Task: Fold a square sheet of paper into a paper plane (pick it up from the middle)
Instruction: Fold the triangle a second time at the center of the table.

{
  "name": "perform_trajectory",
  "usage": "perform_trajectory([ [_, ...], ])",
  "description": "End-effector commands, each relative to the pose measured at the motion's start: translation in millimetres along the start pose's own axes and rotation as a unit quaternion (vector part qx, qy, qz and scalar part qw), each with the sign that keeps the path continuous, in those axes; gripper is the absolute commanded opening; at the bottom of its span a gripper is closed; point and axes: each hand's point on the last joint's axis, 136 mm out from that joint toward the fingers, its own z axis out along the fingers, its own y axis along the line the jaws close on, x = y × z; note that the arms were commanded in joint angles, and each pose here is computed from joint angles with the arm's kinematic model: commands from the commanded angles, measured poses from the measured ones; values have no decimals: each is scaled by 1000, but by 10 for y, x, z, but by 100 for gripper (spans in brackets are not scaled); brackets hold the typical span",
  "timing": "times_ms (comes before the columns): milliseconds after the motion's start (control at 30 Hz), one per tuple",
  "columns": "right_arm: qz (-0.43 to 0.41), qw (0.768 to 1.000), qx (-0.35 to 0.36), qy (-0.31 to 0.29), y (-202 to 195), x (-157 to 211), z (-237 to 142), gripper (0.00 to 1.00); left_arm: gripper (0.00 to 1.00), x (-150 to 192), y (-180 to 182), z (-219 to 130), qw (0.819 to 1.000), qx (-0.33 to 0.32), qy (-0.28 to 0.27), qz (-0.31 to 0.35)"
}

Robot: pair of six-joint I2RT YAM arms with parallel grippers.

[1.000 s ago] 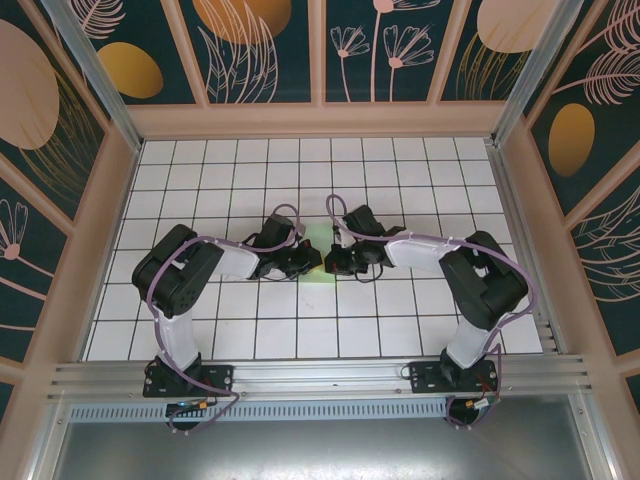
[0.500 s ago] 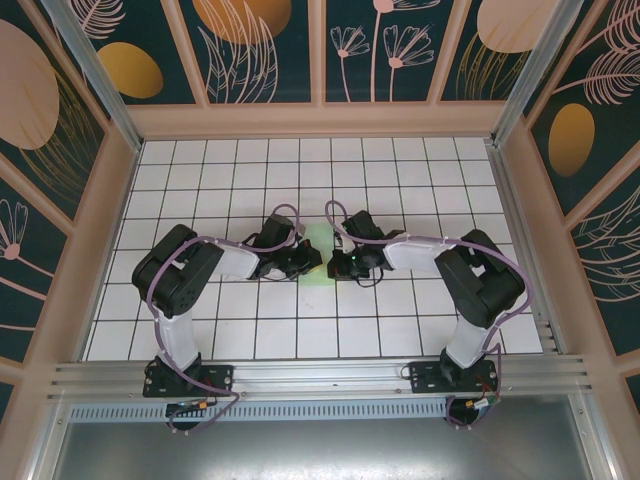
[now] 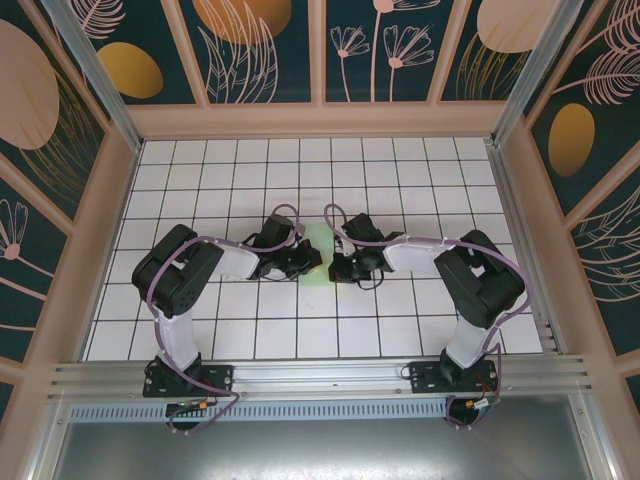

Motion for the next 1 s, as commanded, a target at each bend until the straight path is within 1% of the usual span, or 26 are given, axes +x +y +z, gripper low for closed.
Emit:
perform_trajectory([
  [0,-10,999,30,23,-112,197,-77,1,0,99,542,25,995,-85,-1,-44],
  [133,-46,998,-24,-37,190,8,-241,1,0,100,536,26,996,-83,-1,-43],
  [200,-45,997,-39,-48,257,-50,-246,1,0,96,529,23,996,-82,-1,-42],
  [467,-32,999,-30,-28,230,-77,-27,0,0,105,514,14,996,-79,0,-42],
  [633,-24,1000,-10,-17,125,-43,45,0,0,104,513,9,996,-78,-1,-43],
  [767,-18,1000,13,0,-11,88,60,0,0,103,546,8,995,-84,-4,-46],
  [967,-3,999,35,29,-245,430,17,0,0,100,596,23,994,-92,-5,-50],
])
